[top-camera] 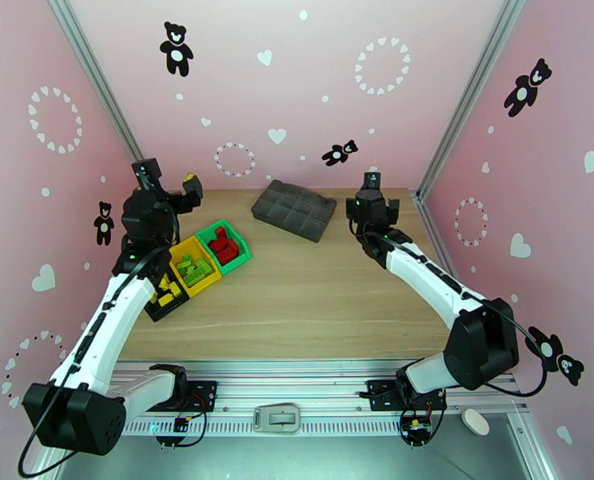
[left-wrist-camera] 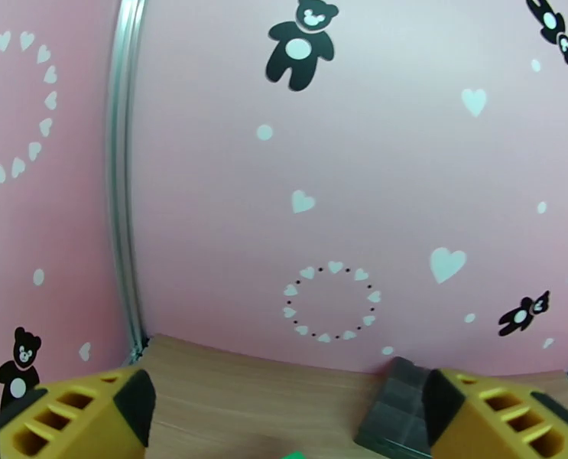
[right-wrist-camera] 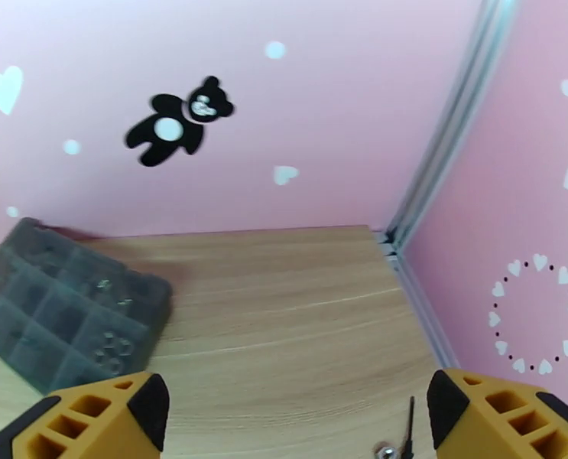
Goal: Sort the legos into containers by color
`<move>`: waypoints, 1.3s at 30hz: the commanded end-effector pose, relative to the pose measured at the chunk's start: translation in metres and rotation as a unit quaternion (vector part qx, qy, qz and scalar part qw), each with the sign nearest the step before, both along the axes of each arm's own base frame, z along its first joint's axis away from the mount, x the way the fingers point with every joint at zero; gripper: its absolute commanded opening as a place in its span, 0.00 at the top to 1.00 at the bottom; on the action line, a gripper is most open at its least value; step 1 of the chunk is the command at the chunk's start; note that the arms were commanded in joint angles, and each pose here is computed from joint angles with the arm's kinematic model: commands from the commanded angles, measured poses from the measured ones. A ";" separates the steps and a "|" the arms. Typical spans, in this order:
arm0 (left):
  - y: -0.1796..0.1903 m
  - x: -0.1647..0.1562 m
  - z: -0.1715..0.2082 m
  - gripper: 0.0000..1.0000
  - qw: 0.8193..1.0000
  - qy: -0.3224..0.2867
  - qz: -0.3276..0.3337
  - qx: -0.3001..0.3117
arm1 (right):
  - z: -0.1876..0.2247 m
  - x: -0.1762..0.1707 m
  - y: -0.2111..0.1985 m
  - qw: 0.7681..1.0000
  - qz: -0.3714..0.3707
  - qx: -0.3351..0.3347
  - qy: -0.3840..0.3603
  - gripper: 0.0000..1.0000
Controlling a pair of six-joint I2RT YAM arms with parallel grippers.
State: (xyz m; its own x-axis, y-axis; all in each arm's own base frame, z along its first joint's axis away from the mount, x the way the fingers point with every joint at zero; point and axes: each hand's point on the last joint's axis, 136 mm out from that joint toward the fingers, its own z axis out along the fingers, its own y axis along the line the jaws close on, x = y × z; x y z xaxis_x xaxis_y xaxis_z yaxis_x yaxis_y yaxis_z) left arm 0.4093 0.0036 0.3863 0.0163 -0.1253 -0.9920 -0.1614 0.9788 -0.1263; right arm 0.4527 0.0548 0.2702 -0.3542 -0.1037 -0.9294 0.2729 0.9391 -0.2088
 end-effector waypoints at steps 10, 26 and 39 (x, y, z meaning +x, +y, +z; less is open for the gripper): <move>0.078 -0.025 -0.233 0.02 0.960 0.217 0.173 0.022 | -0.117 -0.017 -0.063 0.994 -0.074 -0.049 0.070 0.01; 0.065 -0.036 -0.252 0.01 0.980 0.144 0.135 -0.014 | -0.157 -0.049 -0.076 0.992 -0.073 -0.070 0.080 0.01; 0.034 -0.019 -0.272 0.02 0.990 0.128 0.058 0.025 | -0.170 -0.064 -0.059 0.997 0.070 0.021 0.018 0.01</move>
